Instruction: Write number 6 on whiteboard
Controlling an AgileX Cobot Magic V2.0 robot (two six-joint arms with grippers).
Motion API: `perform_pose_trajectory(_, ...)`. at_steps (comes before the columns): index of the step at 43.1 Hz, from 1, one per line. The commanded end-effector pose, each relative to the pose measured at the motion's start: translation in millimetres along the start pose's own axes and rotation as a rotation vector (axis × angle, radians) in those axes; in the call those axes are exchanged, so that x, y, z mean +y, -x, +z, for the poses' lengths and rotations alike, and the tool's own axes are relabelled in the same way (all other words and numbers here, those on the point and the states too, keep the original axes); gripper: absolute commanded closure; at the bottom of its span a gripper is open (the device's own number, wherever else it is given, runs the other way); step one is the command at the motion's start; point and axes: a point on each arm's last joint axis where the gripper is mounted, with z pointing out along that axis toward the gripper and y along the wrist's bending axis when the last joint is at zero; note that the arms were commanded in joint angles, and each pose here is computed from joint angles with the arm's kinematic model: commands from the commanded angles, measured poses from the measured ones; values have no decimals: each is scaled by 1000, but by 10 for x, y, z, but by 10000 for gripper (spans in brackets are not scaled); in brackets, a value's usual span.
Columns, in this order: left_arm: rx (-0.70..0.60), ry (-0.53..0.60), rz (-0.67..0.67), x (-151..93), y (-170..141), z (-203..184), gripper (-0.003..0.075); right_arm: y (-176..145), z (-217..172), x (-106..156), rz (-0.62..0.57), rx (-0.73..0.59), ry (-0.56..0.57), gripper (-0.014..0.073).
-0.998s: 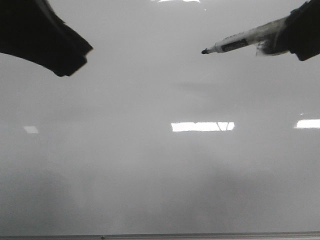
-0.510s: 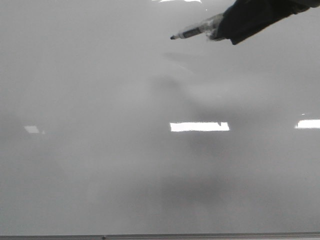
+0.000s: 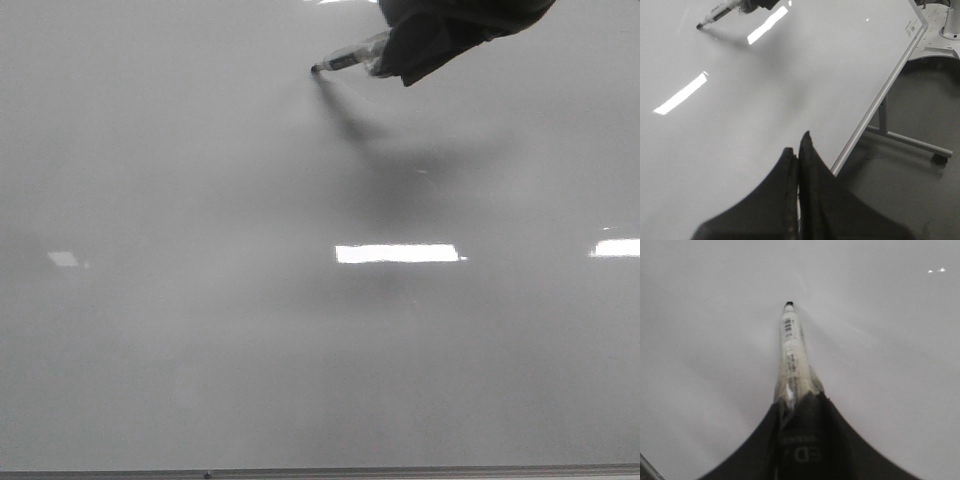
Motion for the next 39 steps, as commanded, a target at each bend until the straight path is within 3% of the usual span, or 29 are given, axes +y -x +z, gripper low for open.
perform_pose_trajectory(1, -100, 42, -21, 55, 151, -30, 741, 164, -33, 66, -7, -73, 4, 657)
perform_pose_trajectory(9, -100, 42, -21, 55, 151, -30, 741, -25, 225, 351, -48, 54, 110, 657)
perform_pose_trajectory(17, -100, 42, -21, 55, 151, -30, 741, -182, 322, 411, -51, 149, 153, 657)
perform_pose_trajectory(31, -100, 42, -21, 55, 151, -30, 741, -131, 91, 129, -11, 76, 58, 657)
perform_pose_trajectory(39, -100, 42, -21, 55, 151, -30, 741, -18, 107, 183, -25, 26, 59, 657)
